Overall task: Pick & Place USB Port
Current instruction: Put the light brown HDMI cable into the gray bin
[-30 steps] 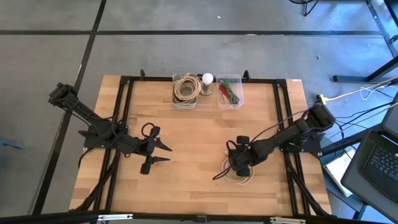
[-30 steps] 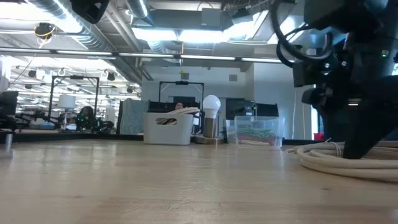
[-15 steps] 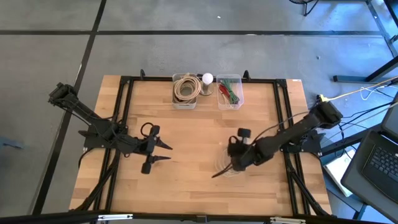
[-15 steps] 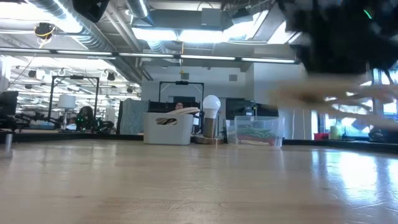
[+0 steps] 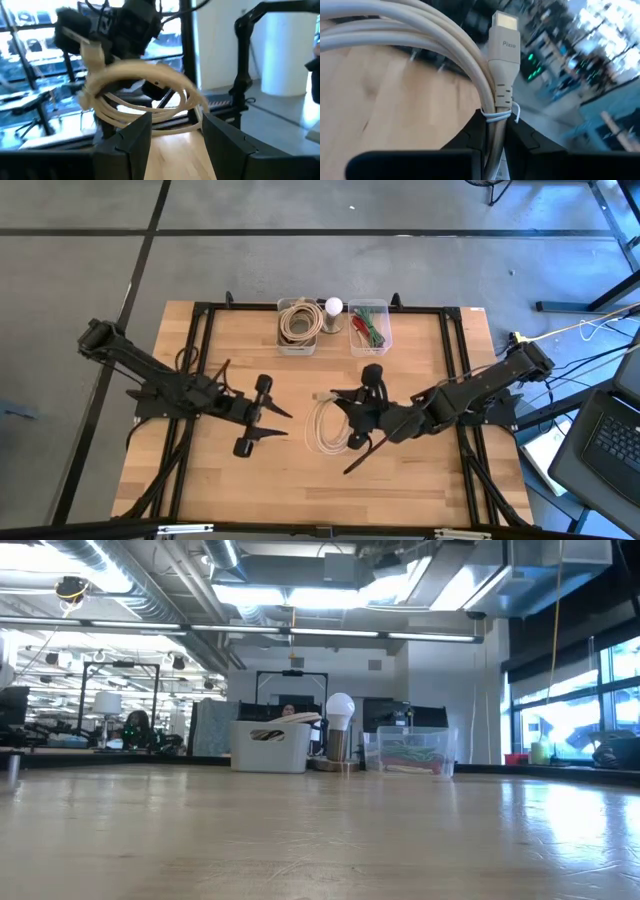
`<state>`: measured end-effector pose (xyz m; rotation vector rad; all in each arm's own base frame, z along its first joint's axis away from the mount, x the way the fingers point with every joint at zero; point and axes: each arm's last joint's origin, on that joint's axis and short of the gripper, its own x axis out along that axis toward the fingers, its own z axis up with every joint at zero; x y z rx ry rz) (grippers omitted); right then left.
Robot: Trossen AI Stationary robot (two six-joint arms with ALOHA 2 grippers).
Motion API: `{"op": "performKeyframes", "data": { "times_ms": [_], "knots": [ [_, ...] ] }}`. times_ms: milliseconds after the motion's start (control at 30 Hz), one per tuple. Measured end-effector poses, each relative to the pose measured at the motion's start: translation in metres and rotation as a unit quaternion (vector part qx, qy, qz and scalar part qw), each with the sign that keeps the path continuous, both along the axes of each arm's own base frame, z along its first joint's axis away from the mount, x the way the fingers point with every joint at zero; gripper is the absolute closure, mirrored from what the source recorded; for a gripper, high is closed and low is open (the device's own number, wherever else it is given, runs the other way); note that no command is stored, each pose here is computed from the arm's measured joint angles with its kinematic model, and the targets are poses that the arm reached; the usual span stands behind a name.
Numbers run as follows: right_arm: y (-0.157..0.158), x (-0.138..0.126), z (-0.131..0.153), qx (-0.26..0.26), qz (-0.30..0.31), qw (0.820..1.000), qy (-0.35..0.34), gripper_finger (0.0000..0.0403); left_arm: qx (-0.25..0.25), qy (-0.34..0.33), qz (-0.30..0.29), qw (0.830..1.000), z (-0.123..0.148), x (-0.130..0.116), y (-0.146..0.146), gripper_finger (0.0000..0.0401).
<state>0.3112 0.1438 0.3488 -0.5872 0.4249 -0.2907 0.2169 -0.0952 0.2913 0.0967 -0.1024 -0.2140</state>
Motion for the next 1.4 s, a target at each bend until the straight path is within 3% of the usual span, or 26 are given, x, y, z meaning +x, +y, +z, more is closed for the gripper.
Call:
{"op": "performKeyframes", "data": {
  "times_ms": [167, 433, 1067, 1400],
  "knots": [
    [-0.009, 0.006, 0.023, -0.020, 0.007, 1.000, -0.020, 0.0365, -0.016, -0.025, -0.026, 0.999, -0.005, 0.018, 0.009, 0.0220],
    [-0.028, 0.019, 0.027, -0.019, 0.014, 0.999, -0.034, 0.0365, -0.028, -0.081, -0.083, 0.993, -0.007, 0.034, 0.019, 0.0190],
    [-0.042, 0.032, 0.028, 0.009, 0.044, 0.997, -0.058, 0.0365, -0.036, -0.096, -0.078, 0.992, -0.004, 0.035, 0.022, 0.0188],
    [-0.046, 0.059, 0.010, -0.035, 0.042, 0.997, -0.059, 0.0365, -0.049, -0.106, -0.085, 0.990, -0.001, 0.034, 0.022, 0.0184]
  ]
}}
